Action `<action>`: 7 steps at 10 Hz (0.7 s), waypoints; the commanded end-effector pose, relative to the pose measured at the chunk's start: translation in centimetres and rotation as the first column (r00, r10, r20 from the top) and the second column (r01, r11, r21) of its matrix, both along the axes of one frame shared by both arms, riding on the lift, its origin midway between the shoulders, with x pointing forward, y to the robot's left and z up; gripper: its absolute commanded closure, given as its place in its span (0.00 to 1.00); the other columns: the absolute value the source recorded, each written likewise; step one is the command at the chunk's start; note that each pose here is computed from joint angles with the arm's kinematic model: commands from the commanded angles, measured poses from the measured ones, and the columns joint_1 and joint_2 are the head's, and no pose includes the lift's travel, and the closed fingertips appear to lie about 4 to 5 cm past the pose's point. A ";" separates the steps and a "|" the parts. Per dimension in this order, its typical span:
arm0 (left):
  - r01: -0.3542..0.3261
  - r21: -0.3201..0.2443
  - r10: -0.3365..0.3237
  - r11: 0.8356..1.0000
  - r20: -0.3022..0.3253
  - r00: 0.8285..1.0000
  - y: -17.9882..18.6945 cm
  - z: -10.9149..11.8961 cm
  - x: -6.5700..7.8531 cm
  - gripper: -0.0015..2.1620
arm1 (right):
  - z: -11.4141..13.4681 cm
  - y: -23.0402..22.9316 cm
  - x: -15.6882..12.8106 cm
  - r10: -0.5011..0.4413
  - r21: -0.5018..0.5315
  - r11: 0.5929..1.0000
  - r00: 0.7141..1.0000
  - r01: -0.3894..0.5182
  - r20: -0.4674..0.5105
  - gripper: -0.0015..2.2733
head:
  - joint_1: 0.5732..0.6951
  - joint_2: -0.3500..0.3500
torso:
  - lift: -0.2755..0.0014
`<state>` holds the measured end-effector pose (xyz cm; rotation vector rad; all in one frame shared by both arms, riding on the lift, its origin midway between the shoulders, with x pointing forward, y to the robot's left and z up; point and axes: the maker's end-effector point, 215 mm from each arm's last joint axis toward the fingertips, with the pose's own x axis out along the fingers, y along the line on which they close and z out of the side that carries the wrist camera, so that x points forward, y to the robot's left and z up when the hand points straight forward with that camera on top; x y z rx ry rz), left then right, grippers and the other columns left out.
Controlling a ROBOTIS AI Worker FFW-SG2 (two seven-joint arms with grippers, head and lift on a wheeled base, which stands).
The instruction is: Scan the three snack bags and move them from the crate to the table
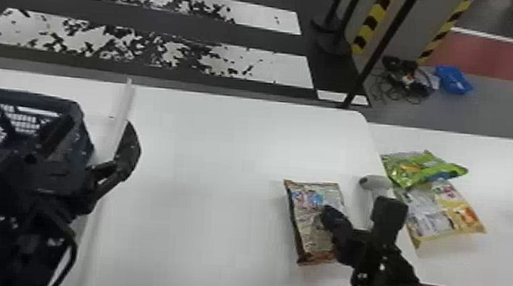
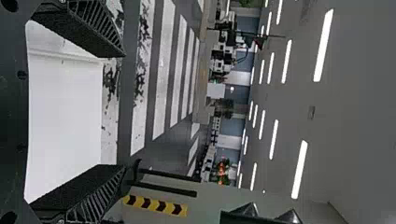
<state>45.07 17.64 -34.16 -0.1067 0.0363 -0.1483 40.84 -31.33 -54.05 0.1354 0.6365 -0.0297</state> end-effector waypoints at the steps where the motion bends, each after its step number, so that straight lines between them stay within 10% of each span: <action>1: 0.001 -0.007 -0.001 1.000 0.002 1.000 0.3 0.1 0.0 0.01 | 4.1 0.1 -0.1 -0.002 0.020 1.000 0.998 0.000 0.063 0.57 | 1.00 0.24 | 0.77; 2: 0.008 -0.013 -0.008 1.000 0.002 1.000 0.3 0.1 -0.1 0.01 | 6.0 -0.5 -0.3 -0.007 0.012 1.000 0.996 0.006 0.084 0.14 | 1.00 0.25 | 0.77; 3: 0.008 -0.013 -0.008 1.000 0.004 1.000 0.3 0.2 -0.2 0.01 | 7.1 -1.9 -0.1 -0.022 -0.008 1.000 0.995 0.023 0.099 0.00 | 1.00 0.25 | 0.77; 7: 0.007 -0.014 -0.006 1.000 0.014 1.000 0.6 0.2 -0.9 0.01 | 5.9 -12.3 0.6 -0.104 -0.121 0.986 0.990 0.114 0.092 0.03 | 1.00 0.11 | 0.77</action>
